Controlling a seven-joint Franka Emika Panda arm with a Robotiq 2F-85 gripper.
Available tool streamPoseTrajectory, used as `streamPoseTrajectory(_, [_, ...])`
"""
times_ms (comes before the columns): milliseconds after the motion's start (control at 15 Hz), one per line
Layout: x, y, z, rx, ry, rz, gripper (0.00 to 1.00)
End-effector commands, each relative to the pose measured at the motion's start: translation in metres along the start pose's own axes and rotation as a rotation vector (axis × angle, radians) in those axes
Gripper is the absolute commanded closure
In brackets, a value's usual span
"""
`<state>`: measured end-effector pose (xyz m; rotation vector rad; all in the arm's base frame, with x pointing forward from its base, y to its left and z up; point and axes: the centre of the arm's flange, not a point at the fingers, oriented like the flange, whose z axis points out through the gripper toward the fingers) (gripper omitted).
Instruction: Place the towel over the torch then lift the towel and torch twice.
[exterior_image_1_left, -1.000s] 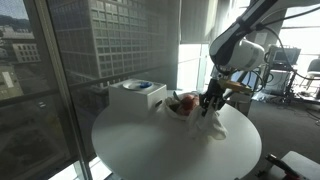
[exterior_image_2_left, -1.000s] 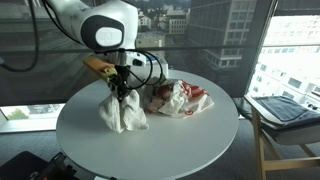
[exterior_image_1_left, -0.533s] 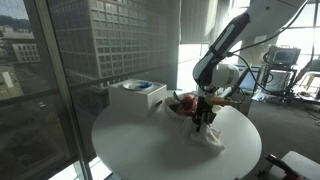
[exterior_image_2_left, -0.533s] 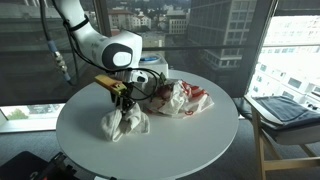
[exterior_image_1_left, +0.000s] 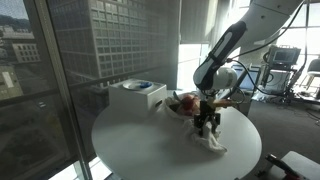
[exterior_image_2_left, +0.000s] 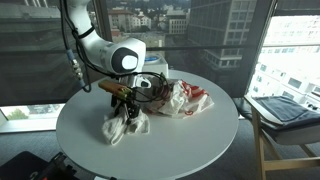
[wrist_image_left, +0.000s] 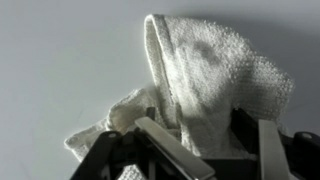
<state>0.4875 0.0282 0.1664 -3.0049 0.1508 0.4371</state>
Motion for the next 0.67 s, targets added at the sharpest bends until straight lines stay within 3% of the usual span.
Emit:
streamPoseTrajectory(0, [-0.030,-0.002,-0.040,-0.011,-0.015,0.024,0.00])
streamPoseTrajectory(600, [-0.058,-0.010,-0.100,-0.043,-0.031,0.084,0.00])
